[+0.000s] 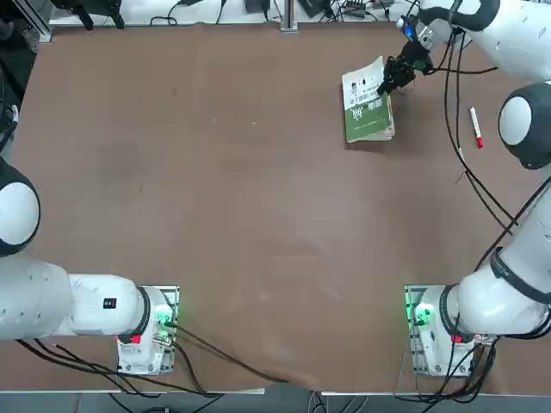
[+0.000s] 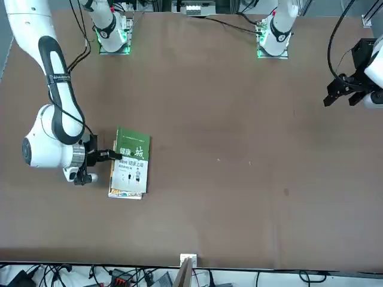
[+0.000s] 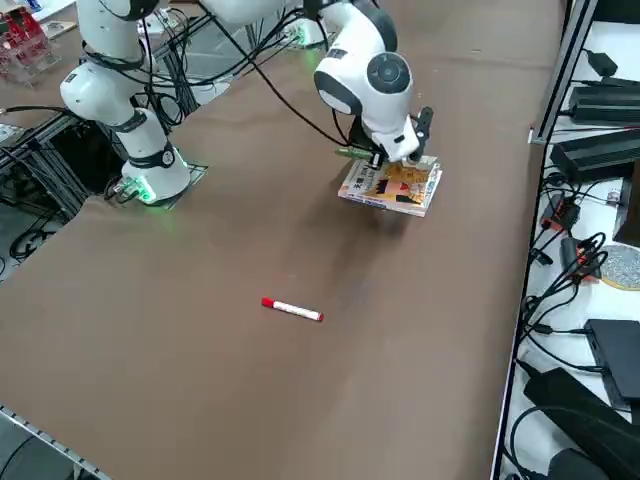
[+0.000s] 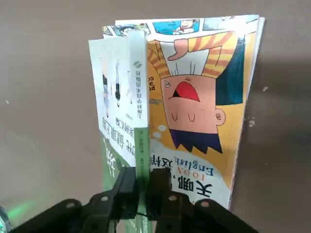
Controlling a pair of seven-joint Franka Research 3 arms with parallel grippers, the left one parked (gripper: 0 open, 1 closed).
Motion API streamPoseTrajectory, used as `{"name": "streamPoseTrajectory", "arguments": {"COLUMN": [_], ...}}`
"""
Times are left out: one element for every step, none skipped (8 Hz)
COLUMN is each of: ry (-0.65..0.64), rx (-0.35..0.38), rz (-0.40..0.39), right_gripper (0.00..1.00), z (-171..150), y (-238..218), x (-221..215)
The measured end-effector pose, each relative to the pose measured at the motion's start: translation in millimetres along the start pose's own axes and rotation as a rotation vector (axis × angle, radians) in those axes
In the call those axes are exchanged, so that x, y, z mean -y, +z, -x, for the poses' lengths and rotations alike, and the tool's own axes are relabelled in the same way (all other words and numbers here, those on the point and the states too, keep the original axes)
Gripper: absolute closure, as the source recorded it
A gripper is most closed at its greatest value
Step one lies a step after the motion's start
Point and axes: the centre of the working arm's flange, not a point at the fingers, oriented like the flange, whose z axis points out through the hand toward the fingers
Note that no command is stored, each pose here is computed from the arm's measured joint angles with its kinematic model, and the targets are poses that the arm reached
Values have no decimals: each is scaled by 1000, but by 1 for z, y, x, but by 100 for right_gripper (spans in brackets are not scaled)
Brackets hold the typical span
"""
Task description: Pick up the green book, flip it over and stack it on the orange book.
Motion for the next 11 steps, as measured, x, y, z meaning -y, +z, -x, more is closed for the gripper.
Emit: {"name": "streamPoseTrajectory", "arguments": {"ry": [6, 12, 19, 25, 31, 35, 38, 42, 44, 45, 44], "rx": [5, 9, 10, 10, 8, 6, 6, 9, 12, 14, 14], "rz": [-1, -3, -5, -6, -8, -9, -9, -10, -11, -11, -11], "right_gripper": [89, 89, 89, 89, 89, 88, 80, 74, 56, 38, 21], "z": [0, 0, 0, 0, 0, 0, 0, 0, 0, 0, 0], "y": [3, 6, 7, 7, 6, 4, 4, 6, 9, 10, 10], "x": [-6, -11, -16, -22, -26, -30, -32, -35, -36, -37, -37]}}
